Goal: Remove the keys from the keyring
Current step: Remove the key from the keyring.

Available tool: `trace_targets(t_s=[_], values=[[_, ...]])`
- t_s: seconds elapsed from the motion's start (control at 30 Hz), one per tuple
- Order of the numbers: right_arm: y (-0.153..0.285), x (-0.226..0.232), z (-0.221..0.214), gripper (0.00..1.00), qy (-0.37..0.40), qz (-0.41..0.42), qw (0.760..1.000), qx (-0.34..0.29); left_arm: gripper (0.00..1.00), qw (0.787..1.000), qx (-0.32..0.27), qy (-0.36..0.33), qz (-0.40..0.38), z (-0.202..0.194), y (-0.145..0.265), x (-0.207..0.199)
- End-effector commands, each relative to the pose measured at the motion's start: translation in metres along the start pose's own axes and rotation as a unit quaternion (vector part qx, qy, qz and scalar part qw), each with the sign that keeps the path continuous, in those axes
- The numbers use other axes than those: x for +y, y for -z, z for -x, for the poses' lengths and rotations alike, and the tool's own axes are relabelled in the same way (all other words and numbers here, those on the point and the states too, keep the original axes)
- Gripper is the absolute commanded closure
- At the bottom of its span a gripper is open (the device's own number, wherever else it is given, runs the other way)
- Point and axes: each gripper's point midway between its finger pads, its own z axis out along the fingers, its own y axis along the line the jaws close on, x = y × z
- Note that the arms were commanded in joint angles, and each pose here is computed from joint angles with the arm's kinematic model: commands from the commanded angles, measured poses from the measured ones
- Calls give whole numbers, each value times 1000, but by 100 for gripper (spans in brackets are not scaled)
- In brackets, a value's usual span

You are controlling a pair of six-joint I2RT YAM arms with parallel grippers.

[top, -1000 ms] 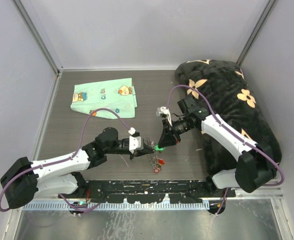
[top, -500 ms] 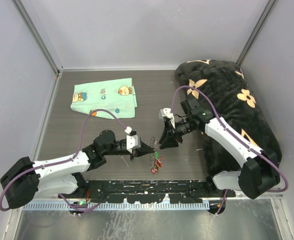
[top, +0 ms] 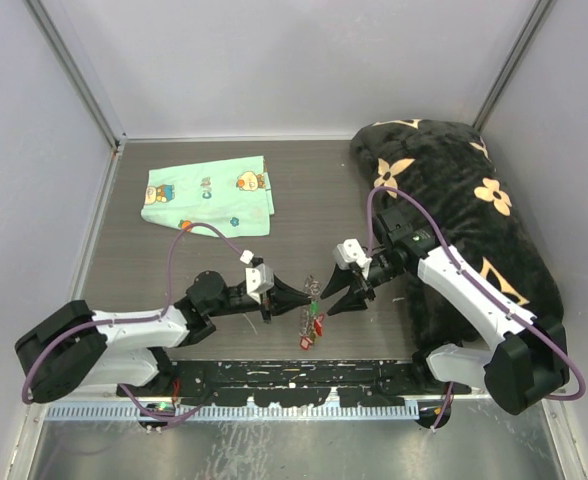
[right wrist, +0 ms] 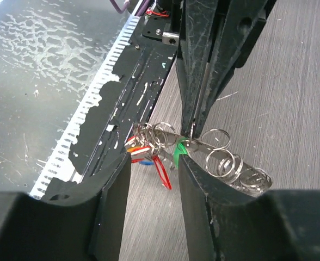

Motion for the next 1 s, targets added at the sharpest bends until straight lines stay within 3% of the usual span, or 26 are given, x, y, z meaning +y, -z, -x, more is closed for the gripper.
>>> trace_targets(t_s=[0.0, 0.43, 0.8, 0.97], values=[[-1, 0, 13, 55, 33, 4, 999, -28, 100, 992, -121, -19, 2, 60, -8, 1], [7, -24, 11, 60, 5, -52, 999, 15, 100, 992, -124, -9, -2, 61, -10, 1], [0, -26, 13, 61, -11, -47, 999, -2, 100, 994, -111, 0, -7, 52, -19, 1], [-3, -26, 12, 67, -17, -47, 999, 0, 100, 994, -112, 1, -8, 52, -22, 2]])
